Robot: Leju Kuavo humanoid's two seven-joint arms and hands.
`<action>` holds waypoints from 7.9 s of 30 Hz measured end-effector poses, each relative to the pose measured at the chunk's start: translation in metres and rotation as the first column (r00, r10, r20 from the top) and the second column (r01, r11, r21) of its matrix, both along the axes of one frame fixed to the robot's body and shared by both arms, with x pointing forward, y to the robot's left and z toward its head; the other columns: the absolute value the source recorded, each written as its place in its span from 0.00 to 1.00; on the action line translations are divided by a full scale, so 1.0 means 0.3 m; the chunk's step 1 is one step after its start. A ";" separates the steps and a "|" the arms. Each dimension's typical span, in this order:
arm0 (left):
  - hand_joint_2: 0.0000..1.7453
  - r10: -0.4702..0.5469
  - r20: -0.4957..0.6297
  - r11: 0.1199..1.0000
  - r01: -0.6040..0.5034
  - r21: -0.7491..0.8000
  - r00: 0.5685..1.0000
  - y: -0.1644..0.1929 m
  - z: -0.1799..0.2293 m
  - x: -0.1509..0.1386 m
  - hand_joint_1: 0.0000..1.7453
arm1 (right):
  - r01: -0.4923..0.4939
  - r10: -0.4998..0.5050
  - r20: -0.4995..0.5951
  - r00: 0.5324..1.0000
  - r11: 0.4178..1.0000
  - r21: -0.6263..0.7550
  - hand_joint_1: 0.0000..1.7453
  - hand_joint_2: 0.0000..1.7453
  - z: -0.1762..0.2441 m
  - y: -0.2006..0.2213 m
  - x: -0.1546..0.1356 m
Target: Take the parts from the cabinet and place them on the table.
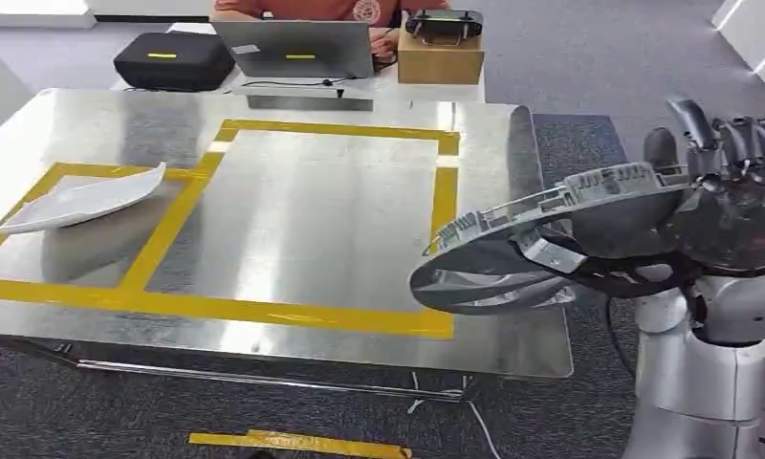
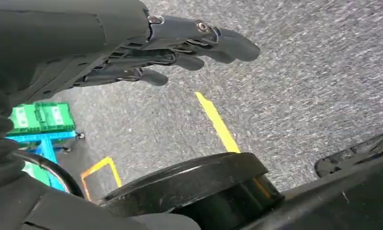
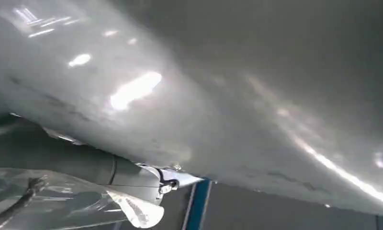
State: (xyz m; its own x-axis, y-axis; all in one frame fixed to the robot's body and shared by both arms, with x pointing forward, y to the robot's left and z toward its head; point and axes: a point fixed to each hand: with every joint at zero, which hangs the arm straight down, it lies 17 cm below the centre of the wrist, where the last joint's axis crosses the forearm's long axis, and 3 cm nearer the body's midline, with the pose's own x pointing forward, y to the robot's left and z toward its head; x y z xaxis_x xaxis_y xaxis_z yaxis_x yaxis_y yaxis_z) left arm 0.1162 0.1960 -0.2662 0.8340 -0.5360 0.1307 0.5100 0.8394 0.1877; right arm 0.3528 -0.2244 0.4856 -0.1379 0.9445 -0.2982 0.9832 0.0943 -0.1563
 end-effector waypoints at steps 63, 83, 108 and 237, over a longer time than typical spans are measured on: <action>1.00 0.100 -0.058 0.995 -0.101 -0.011 0.993 0.011 -0.006 -0.036 0.00 | -0.180 -0.030 -0.942 0.333 0.979 -0.095 1.00 1.00 0.247 0.327 0.816; 1.00 0.093 -0.062 0.995 -0.095 -0.020 0.994 0.013 -0.008 -0.040 0.00 | -0.287 0.089 -0.949 0.301 0.958 -0.001 1.00 1.00 0.271 0.443 0.782; 1.00 0.059 -0.058 0.998 -0.060 -0.023 0.997 0.009 -0.006 -0.031 0.00 | -0.440 0.268 -0.946 0.183 0.883 0.165 1.00 1.00 -0.023 0.664 0.707; 0.00 0.074 -0.145 0.994 -0.084 -0.068 0.987 -0.033 -0.019 -0.163 0.00 | -0.333 0.243 -0.939 0.245 0.931 0.154 0.00 0.00 -0.010 0.480 0.805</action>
State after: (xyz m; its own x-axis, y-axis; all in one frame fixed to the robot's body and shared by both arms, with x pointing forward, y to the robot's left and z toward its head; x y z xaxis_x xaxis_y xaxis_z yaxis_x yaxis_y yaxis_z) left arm 0.0673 0.1862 -0.2719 0.8864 -0.4609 0.0446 0.4585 0.8870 0.0542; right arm 0.5941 -0.0804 0.4827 -0.6195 0.7635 0.1823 0.0677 0.2834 -0.9566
